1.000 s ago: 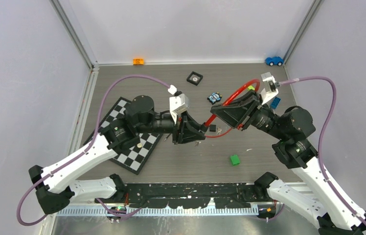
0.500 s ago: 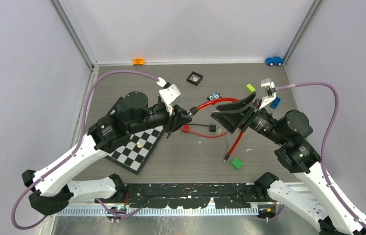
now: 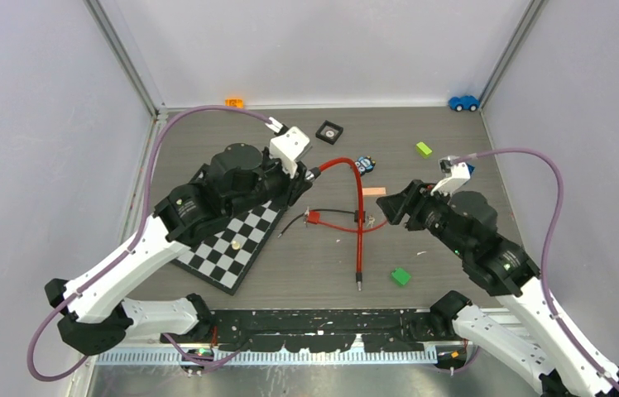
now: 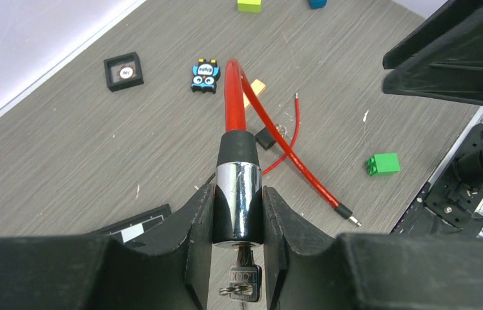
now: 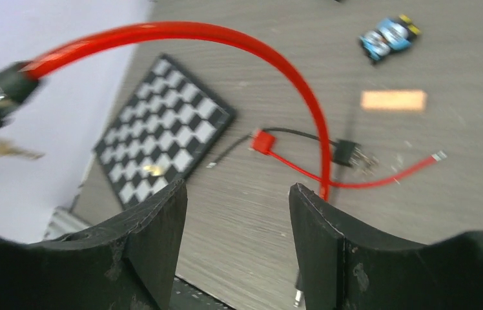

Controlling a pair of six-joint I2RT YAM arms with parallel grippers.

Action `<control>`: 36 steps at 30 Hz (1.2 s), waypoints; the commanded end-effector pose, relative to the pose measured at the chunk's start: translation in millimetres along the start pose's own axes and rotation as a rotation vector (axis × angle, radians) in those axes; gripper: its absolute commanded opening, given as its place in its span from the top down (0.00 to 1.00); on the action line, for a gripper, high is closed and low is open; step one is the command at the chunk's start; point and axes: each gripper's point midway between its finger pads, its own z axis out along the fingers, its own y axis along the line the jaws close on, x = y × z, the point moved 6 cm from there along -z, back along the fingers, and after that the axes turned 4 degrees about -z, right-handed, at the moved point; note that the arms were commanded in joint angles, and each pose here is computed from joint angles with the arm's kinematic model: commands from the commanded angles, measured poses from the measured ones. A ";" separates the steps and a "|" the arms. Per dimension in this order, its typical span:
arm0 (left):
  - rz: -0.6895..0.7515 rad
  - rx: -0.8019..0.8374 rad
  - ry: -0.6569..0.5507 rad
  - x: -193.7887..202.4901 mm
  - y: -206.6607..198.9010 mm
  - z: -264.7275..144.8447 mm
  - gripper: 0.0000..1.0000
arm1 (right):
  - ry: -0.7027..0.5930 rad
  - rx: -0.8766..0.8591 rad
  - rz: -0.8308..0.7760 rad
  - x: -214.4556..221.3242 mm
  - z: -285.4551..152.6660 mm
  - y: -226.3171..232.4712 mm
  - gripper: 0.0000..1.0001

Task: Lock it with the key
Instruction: Pick up the lock from the center of the board.

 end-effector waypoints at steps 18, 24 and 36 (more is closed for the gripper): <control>-0.020 -0.053 0.021 3.4 5.9 6.0 1.00 | 0.643 0.375 0.362 189.0 57.0 -71.5 0.44; -0.028 -0.035 0.032 7.2 3.4 8.3 1.00 | 0.606 0.348 0.367 203.7 78.6 -78.1 0.45; -0.043 0.002 0.036 9.5 -1.4 9.0 1.00 | 0.645 0.524 0.237 221.2 106.7 -102.2 0.58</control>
